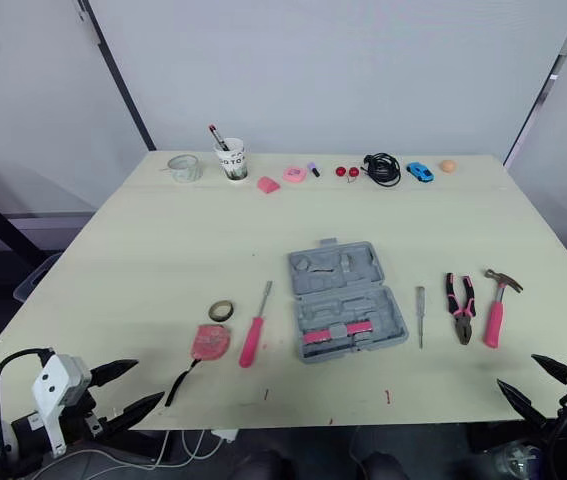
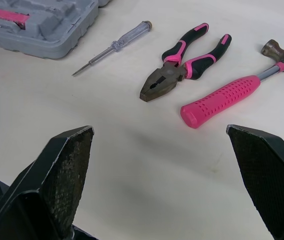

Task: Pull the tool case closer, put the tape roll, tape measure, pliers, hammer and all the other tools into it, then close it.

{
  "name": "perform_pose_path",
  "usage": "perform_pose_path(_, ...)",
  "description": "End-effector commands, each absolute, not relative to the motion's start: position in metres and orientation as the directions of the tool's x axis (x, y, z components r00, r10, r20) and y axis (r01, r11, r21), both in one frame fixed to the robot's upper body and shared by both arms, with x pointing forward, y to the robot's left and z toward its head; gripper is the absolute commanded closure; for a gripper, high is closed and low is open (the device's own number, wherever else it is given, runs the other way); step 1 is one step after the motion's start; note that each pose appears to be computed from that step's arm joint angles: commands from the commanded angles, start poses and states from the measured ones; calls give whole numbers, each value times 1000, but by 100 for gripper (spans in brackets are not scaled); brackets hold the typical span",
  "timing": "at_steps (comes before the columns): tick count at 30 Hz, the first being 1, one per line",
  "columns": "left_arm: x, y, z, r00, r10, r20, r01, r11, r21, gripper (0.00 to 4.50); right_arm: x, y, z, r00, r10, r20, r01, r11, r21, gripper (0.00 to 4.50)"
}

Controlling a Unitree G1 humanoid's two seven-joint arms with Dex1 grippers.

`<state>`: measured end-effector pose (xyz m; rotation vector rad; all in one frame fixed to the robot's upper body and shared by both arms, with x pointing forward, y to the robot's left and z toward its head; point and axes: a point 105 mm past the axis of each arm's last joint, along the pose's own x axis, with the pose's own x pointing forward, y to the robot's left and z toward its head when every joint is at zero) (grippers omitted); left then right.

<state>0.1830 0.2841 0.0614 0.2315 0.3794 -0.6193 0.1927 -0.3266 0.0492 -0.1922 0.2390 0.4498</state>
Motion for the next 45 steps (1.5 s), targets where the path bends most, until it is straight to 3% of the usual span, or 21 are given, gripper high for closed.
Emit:
perform_pose_path(1,190,282,67,760,-529,-377,602,792,103,8,196,-331,68,893,390,-223,-433,880,-196,0)
perform_pose_path(15,205,274,74,693,-627,-356,687,724,62,8,209,-322,70,877,400,-268,-455,870,-189,0)
perform_pose_path(21,230,266,75,673,-642,-366,713,694,94,8,242,-307,83,884,422,-203,-458,869,-188,0)
perform_pose_path(27,254,253,80,653,-675,-344,742,661,113,8,273,-274,94,828,535,-171,-559,811,-170,0)
perform_pose_path(39,305,202,78,477,-802,-360,873,481,86,8,344,-212,98,698,650,-300,-715,656,-242,0)
perform_pose_path(45,327,179,74,419,-827,-375,904,418,88,8,371,-206,94,699,611,-371,-712,644,-280,0)
